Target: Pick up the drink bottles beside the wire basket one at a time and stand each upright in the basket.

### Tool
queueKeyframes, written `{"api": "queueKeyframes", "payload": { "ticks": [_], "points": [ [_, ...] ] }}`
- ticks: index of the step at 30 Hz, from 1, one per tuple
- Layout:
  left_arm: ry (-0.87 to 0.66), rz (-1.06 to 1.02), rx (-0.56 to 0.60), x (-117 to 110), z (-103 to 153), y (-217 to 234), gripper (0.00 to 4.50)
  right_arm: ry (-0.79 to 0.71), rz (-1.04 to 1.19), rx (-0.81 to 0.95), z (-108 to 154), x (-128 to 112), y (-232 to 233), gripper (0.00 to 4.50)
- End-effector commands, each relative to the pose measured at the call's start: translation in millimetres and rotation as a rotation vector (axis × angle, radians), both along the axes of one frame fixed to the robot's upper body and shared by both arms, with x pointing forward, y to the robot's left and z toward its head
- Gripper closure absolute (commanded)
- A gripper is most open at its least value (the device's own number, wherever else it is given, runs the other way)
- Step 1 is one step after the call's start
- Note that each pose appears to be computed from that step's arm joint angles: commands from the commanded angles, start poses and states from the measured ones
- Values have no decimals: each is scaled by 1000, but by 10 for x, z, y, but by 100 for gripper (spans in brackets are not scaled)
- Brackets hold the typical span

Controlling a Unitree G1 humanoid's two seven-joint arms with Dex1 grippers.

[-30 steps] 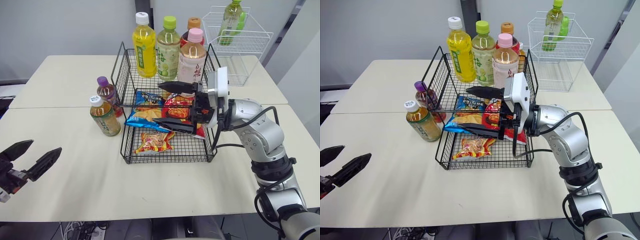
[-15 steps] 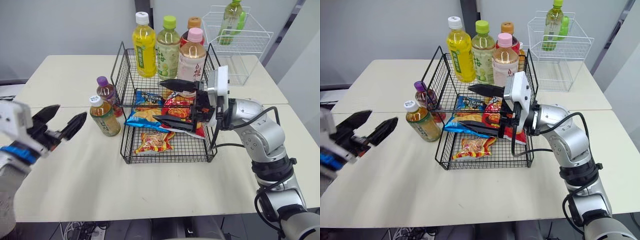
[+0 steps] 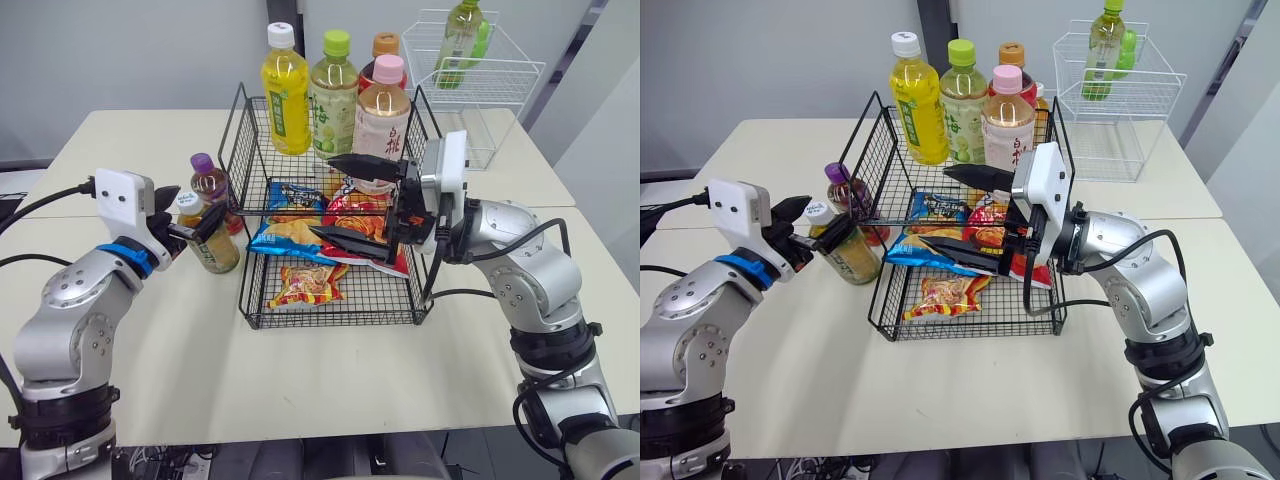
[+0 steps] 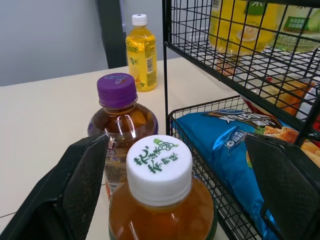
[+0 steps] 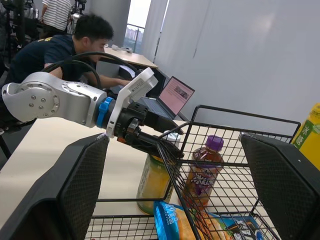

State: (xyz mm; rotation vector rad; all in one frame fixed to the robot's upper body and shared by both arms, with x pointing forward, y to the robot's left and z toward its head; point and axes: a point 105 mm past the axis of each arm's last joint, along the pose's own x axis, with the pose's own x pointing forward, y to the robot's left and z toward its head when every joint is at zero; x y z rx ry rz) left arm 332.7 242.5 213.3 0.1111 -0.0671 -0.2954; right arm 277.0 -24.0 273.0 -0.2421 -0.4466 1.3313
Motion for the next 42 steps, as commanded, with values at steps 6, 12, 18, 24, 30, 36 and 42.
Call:
{"api": "queueKeyframes", "payload": {
  "ticks": [6, 12, 18, 24, 30, 36, 42],
  "points": [
    [-49, 0, 9, 104, 97, -49, 2, -58, -26, 24, 138, -54, -67, 0],
    [-44, 18, 18, 107, 86, 22, 2, -57, -30, 27, 135, -59, -68, 0],
    [-35, 23, 26, 74, 55, 52, 119, -55, -27, 29, 140, -65, -67, 0],
    [-22, 36, 27, 20, 6, 87, 309, -51, -21, 31, 148, -72, -66, 0],
    [-40, 48, 30, -6, 67, 164, 313, -47, -17, 31, 147, -71, -57, 0],
    [-140, -95, 34, -152, 552, 174, 313, -44, -19, 38, 155, -67, -58, 0],
    [-170, -255, 58, -391, 1291, 297, 313, -48, -29, 73, 214, -56, -83, 0]
  ]
}}
